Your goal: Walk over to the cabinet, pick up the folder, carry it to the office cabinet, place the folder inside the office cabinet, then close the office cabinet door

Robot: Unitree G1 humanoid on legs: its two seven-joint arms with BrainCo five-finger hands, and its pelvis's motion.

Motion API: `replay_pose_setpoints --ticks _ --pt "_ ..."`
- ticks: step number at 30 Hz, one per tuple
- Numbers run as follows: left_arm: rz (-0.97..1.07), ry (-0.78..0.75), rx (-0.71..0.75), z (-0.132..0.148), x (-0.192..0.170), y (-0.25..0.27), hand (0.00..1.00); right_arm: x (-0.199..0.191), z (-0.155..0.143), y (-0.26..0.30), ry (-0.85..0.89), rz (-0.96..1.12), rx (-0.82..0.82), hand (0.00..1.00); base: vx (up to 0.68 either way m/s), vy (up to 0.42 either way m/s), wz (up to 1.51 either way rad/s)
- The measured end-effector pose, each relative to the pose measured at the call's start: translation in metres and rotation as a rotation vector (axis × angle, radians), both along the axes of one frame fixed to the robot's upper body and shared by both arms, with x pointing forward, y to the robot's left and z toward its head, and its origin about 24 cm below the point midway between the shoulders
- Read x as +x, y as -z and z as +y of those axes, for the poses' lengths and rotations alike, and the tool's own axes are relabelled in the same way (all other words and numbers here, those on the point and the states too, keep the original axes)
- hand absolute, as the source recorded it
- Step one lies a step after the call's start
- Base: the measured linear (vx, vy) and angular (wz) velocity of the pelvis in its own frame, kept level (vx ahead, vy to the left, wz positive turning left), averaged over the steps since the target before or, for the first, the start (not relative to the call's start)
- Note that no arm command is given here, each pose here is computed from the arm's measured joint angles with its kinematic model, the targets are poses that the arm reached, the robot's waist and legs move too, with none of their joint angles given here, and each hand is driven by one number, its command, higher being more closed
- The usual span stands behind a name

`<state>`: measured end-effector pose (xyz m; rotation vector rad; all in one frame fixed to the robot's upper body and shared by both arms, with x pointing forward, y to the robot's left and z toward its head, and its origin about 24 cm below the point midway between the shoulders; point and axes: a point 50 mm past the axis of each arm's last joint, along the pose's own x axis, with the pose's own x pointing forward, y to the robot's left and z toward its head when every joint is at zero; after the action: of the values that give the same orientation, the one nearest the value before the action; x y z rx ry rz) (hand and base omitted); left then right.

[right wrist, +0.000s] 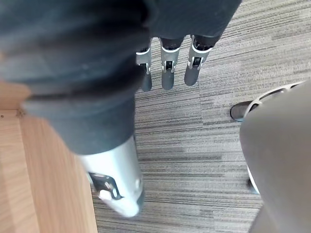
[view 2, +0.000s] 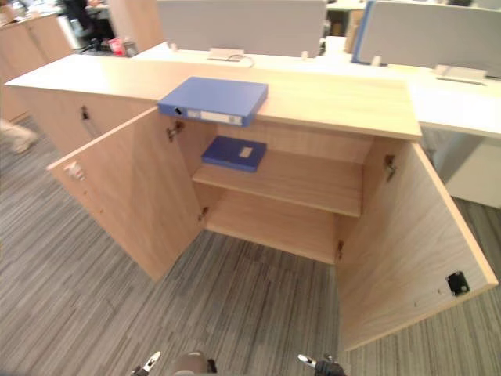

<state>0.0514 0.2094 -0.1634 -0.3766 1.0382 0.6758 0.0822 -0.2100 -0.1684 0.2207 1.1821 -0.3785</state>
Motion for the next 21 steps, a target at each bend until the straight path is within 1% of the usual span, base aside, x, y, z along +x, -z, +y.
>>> replay_pose_setpoints --ticks 3,5,7,10,13,15,18,21 --pt "0.005 0.014 -0.003 -0.001 -0.002 0.000 0.00 0.000 -0.002 -0.001 -0.004 -0.007 -0.010 0.00 0.34 0.275 -0.86" --pt "-0.014 0.040 0.027 0.010 0.006 -0.002 0.00 0.005 0.011 0.000 -0.036 -0.016 0.013 0.00 0.32 0.276 -0.15" --pt "-0.039 0.053 0.034 0.012 0.018 -0.004 0.00 0.014 0.019 0.000 -0.049 -0.032 0.031 0.00 0.15 0.209 -0.13" --pt "-0.021 0.051 0.029 0.011 0.013 -0.003 0.00 0.023 0.023 -0.002 -0.044 -0.054 0.046 0.00 0.13 0.182 -0.32" --pt "0.011 0.062 0.027 0.011 0.004 -0.001 0.00 0.020 0.023 -0.001 -0.031 -0.048 0.053 0.00 0.07 0.130 -0.51" --pt "0.020 0.076 0.023 0.008 0.001 0.000 0.00 0.014 0.019 0.000 -0.030 -0.033 0.043 0.00 0.04 0.118 -0.63" --pt "0.044 0.116 0.011 -0.005 -0.005 0.003 0.00 0.002 -0.001 -0.001 -0.046 0.000 -0.010 0.00 0.02 0.158 -0.50" --pt "0.052 0.177 0.027 -0.007 -0.004 0.002 0.00 0.005 -0.009 -0.005 -0.041 -0.042 -0.040 0.00 -0.03 0.173 -0.05"
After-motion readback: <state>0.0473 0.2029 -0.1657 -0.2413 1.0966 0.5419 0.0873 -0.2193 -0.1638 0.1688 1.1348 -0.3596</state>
